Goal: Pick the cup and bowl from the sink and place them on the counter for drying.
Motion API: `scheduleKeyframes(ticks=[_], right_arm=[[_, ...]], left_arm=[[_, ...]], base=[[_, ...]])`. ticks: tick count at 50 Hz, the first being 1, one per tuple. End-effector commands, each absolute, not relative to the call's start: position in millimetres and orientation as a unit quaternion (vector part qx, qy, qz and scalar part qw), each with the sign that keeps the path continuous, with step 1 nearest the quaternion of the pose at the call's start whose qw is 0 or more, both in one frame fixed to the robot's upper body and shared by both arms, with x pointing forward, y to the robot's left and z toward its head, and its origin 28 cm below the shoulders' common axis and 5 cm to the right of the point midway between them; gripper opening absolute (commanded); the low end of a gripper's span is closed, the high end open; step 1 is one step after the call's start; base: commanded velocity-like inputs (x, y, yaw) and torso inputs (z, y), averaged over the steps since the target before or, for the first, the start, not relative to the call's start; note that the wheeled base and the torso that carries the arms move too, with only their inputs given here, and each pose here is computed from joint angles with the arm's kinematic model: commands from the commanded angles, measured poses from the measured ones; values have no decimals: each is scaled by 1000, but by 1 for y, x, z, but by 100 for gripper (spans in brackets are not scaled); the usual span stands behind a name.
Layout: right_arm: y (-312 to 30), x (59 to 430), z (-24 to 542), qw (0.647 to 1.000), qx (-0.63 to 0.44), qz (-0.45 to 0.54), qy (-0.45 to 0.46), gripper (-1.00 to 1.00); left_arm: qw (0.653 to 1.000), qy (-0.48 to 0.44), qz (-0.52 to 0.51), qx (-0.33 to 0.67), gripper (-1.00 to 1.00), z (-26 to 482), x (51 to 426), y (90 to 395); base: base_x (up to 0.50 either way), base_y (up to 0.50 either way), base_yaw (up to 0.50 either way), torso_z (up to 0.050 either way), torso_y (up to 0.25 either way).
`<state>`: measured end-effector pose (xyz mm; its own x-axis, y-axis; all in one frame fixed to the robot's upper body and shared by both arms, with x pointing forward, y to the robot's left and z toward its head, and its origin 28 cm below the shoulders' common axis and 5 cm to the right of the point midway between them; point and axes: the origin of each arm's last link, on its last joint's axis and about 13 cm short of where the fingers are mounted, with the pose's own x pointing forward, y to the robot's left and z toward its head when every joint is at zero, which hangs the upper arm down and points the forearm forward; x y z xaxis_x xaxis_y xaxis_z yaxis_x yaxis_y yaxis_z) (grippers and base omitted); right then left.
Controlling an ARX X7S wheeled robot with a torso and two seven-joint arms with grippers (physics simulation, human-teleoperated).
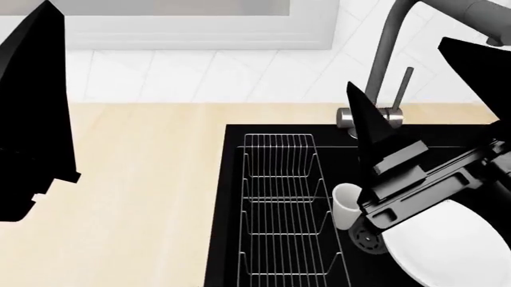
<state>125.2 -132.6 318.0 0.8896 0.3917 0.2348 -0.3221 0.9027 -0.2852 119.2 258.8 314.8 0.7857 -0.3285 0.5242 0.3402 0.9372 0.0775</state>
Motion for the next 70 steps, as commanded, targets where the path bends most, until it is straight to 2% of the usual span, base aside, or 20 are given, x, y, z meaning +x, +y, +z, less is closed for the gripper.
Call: scheduleKeyframes(ticks=[1,24,50,70], right_arm=[[-143,121,311,967,-152,182,-96,100],[-177,103,288,966,-199,166,20,100],[-194,113,288,942,-258,170,128,100],[-204,127,288,923,-260,191,212,100]], left_arm=[[945,-276,-175,-10,100,316,119,259],[945,-276,-175,-8,100,315,120,259],[945,-277,-176,-7,100,315,121,259],[944,-278,-177,-5,100,317,121,258]], base=[[0,0,0,0,0],[0,0,0,0,0],[0,0,0,0,0],[0,0,0,0,0]])
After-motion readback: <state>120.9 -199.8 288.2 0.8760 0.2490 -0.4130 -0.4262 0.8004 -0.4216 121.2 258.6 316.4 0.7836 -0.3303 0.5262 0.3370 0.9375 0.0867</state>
